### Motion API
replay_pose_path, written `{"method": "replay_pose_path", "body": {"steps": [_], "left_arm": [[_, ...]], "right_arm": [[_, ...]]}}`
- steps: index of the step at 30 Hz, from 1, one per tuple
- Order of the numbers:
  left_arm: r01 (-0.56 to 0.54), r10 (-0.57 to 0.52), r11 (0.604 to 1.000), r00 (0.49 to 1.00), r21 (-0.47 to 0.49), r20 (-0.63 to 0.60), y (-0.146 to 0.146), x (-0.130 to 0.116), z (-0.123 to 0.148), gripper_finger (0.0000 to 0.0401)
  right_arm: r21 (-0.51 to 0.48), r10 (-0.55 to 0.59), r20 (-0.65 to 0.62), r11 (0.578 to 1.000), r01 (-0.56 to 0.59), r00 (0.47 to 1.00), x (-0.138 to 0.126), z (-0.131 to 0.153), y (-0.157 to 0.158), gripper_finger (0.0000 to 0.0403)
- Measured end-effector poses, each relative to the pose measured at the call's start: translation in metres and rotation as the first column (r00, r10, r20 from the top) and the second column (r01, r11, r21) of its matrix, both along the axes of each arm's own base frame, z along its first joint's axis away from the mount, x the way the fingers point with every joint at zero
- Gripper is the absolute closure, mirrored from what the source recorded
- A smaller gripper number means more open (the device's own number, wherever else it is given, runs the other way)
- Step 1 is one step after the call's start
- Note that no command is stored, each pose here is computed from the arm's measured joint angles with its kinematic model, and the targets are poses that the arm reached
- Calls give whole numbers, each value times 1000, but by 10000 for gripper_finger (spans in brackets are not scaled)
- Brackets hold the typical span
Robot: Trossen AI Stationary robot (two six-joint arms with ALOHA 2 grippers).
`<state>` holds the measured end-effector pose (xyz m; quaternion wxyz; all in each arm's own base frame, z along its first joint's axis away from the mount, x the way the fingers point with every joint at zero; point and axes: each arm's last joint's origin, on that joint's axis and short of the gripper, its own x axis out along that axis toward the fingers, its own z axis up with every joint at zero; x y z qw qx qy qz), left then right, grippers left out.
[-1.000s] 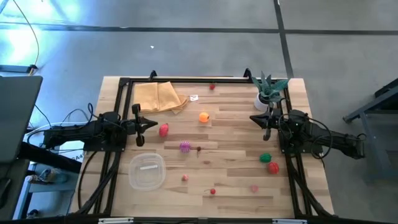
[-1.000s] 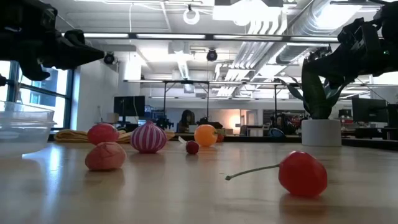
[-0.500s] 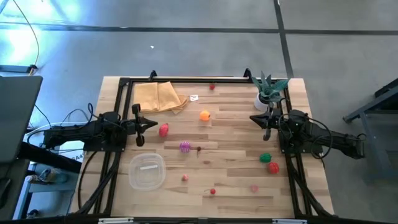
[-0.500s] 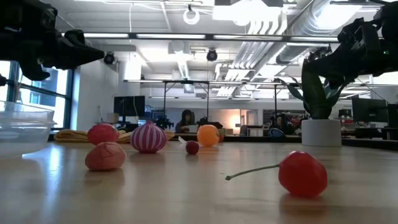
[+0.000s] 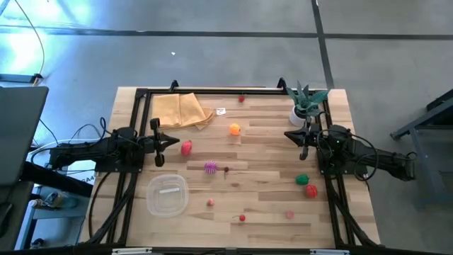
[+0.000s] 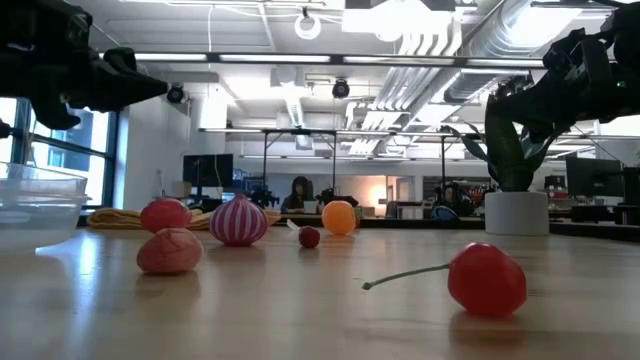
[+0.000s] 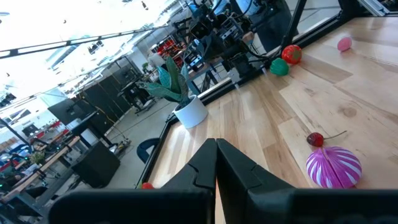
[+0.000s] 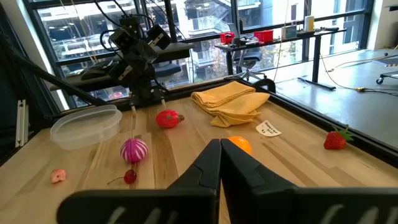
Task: Pick and placing Produce into tupperware
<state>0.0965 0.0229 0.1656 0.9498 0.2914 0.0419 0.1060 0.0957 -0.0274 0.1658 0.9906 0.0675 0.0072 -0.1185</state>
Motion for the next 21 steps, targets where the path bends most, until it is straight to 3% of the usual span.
{"method": "replay_pose_path", "body": {"steps": [9,15,21], "left_arm": [[0,0,1000,1000,-5,3,0,0,0,400],[9,1,997,991,-77,130,0,0,11,400],[37,-2,991,963,-126,271,-1,-2,23,400]], "right_arm": [[-30,1,-7,1000,-1,1000,0,0,0,402],[-130,2,-31,991,-6,1000,0,0,0,402],[15,0,6,1000,0,1000,0,0,0,402]]}}
